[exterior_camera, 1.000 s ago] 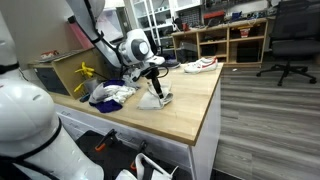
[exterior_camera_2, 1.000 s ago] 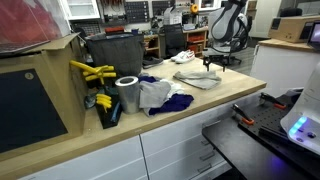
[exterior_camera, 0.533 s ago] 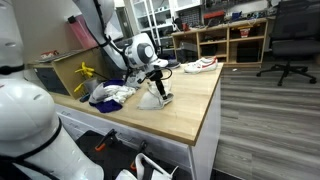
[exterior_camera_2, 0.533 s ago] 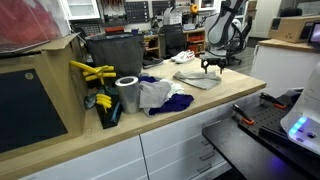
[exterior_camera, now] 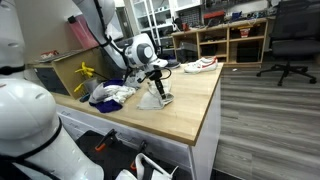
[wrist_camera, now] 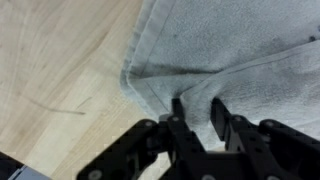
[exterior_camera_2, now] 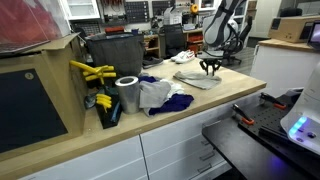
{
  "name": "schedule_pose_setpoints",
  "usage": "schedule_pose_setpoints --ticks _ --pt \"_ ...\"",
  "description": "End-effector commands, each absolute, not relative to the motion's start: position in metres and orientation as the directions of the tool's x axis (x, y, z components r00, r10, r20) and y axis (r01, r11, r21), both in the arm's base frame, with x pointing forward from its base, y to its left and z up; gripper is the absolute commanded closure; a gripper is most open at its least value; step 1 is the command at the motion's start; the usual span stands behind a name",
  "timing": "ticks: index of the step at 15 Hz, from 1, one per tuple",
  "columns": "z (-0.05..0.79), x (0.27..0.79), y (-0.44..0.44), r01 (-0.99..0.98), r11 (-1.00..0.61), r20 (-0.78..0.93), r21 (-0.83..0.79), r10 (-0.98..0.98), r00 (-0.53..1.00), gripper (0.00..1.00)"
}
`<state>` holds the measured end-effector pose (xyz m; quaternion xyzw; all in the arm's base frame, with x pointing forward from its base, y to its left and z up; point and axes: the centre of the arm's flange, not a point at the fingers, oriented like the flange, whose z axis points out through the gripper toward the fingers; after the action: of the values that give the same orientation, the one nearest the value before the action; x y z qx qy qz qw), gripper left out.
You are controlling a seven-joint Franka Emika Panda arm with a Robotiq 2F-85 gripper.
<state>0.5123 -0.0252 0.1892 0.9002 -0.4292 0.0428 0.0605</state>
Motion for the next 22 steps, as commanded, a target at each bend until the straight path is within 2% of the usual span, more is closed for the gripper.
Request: schedule_pose_setpoints --ticks 1,3,9,17,22 --pt "0.197 0.517 -0.024 -0.767 -0.640 0.125 0.052 -0.758 0.640 0.95" --pt "0.198 0.517 -0.023 -0.765 -0.642 0.123 0.048 -0.756 0.642 1.00" --pt "0.208 0.514 -0.018 -0.775 -0.630 0.101 0.044 -0.769 0.631 0.99" --pt "0.253 0.515 0.002 -0.853 -0.520 -0.032 0.049 -0.854 0.519 0.99" --pt "0.253 0.505 0.016 -0.868 -0.488 -0.096 0.092 -0.872 0.480 0.99"
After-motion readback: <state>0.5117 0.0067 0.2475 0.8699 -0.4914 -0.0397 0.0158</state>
